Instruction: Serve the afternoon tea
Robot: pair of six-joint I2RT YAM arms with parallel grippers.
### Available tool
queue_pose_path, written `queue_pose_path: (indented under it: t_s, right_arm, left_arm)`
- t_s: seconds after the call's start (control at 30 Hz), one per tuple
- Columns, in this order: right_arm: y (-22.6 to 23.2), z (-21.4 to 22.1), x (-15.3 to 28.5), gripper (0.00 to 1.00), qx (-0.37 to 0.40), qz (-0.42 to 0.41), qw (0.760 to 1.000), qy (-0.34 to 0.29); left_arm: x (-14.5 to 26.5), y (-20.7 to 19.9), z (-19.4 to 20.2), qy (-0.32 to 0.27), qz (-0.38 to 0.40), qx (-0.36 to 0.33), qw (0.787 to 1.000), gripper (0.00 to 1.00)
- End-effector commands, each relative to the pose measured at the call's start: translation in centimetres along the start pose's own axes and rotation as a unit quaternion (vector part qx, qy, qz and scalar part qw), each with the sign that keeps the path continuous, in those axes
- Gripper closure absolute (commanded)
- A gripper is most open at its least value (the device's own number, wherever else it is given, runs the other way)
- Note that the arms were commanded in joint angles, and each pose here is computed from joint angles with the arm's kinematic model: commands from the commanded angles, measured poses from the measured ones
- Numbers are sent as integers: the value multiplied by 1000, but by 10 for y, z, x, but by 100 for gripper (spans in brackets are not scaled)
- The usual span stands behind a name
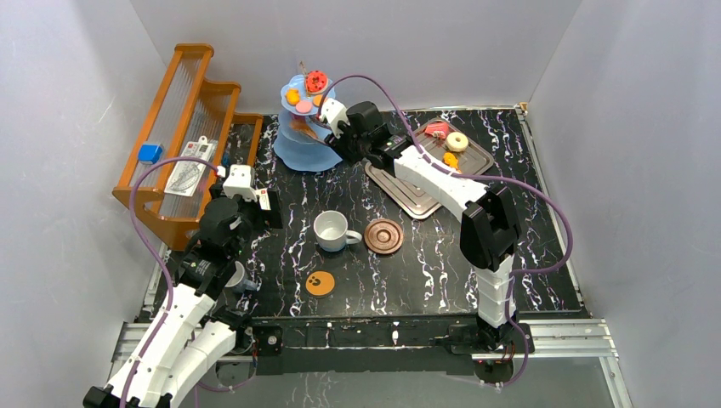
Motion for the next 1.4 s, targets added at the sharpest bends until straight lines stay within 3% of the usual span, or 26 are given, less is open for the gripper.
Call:
queue_pose_path:
  t_s: [0.0, 0.23, 0.57, 0.8, 1.37]
  right_arm:
    - [1, -24, 20, 48, 0, -13, 999, -38]
    - [2, -15, 18, 49, 7, -17, 1000, -18]
    - [-6, -24, 23, 53, 0, 12, 999, -38]
    - [-8, -31, 28, 48, 0, 17, 999, -40]
    - [1, -30, 58, 48, -33, -11, 999, -41]
  left_arm:
    - [3, 2, -14, -21, -4, 3, 1000, 2]
    - [2, 2, -14, -20, -3, 2, 1000, 2]
    - [3, 3, -14, -22, -7, 1, 1000, 2]
    - [4, 3, -15, -24, -7, 2, 1000, 2]
    - [4, 3, -14, -24, -6, 4, 1000, 2]
Point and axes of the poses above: each gripper's point midway between its finger pads, its own x axis back along the fingers, its own y axis along the line the jaws close on, z = x × y, the point moved 5 cm from there along x, back along the fingers, and after that the axes turned 11 degrees about -x, right-handed, at the moved point
